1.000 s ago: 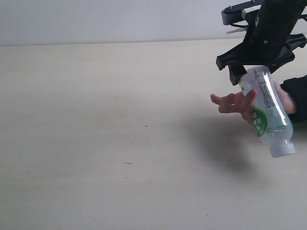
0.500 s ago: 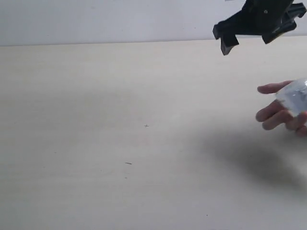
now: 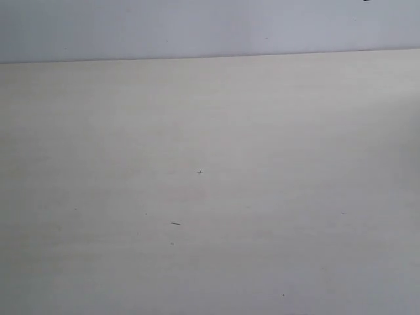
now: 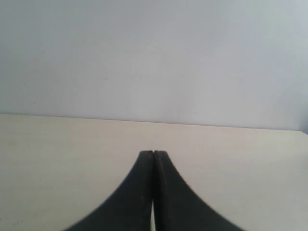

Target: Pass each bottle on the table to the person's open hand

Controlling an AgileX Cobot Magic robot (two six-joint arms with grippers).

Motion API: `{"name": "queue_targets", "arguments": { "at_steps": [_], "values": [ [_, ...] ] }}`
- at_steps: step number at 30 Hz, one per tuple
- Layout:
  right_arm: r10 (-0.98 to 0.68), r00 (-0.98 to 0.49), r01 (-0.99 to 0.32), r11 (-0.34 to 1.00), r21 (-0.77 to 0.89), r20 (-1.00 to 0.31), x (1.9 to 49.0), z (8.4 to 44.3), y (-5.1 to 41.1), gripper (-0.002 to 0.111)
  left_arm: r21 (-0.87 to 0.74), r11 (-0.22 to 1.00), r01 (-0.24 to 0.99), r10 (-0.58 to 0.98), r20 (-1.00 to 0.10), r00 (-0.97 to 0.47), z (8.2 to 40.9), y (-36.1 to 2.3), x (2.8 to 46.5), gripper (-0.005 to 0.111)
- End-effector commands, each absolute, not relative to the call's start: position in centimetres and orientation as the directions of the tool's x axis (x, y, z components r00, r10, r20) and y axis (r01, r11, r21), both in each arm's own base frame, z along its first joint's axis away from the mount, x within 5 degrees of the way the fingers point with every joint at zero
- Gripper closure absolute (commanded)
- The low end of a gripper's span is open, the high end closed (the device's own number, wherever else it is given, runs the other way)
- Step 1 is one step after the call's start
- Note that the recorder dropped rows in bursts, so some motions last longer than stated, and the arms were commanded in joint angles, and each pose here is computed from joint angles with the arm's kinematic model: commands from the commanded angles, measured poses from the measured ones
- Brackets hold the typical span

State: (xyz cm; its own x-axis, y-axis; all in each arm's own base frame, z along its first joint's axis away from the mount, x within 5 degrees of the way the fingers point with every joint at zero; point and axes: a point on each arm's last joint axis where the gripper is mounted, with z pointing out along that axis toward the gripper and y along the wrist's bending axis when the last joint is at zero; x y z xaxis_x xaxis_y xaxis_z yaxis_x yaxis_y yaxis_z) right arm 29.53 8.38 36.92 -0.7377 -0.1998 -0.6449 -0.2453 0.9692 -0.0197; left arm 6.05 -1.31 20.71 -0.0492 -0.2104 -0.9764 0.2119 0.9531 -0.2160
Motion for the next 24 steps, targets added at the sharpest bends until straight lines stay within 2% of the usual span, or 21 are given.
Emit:
{"name": "queue_targets", "arguments": {
  "at_steps": [1, 5, 10, 16, 24],
  "values": [
    [-0.218, -0.642, -0.294, 0.955, -0.027, -0.735, 24.0, 37.2, 7.0, 0.108, -0.228, 0.950, 0.215, -0.225, -0.974, -0.039, 20.8, -1.3, 6.0, 0.107],
    [-0.177, -0.526, -0.317, 0.948, -0.001, -0.832, 16.0, 35.2, 5.0, 0.108, -0.228, 0.950, 0.215, -0.225, -0.974, -0.039, 20.8, -1.3, 6.0, 0.107],
    [-0.153, -0.445, -0.317, 0.949, -0.005, -0.882, 10.5, 33.2, 3.4, 0.108, -0.228, 0.950, 0.215, -0.225, -0.974, -0.039, 20.8, -1.3, 6.0, 0.107],
    [-0.114, -0.356, -0.315, 0.949, 0.004, -0.928, 7.8, 34.2, 2.6, 0.108, -0.228, 0.950, 0.215, -0.225, -0.974, -0.039, 20.8, -1.3, 6.0, 0.107],
    [-0.110, -0.342, -0.315, 0.949, 0.003, -0.933, 7.5, 34.3, 2.5, 0.108, -0.228, 0.950, 0.215, -0.225, -0.974, -0.039, 20.8, -1.3, 6.0, 0.107]
  ]
}}
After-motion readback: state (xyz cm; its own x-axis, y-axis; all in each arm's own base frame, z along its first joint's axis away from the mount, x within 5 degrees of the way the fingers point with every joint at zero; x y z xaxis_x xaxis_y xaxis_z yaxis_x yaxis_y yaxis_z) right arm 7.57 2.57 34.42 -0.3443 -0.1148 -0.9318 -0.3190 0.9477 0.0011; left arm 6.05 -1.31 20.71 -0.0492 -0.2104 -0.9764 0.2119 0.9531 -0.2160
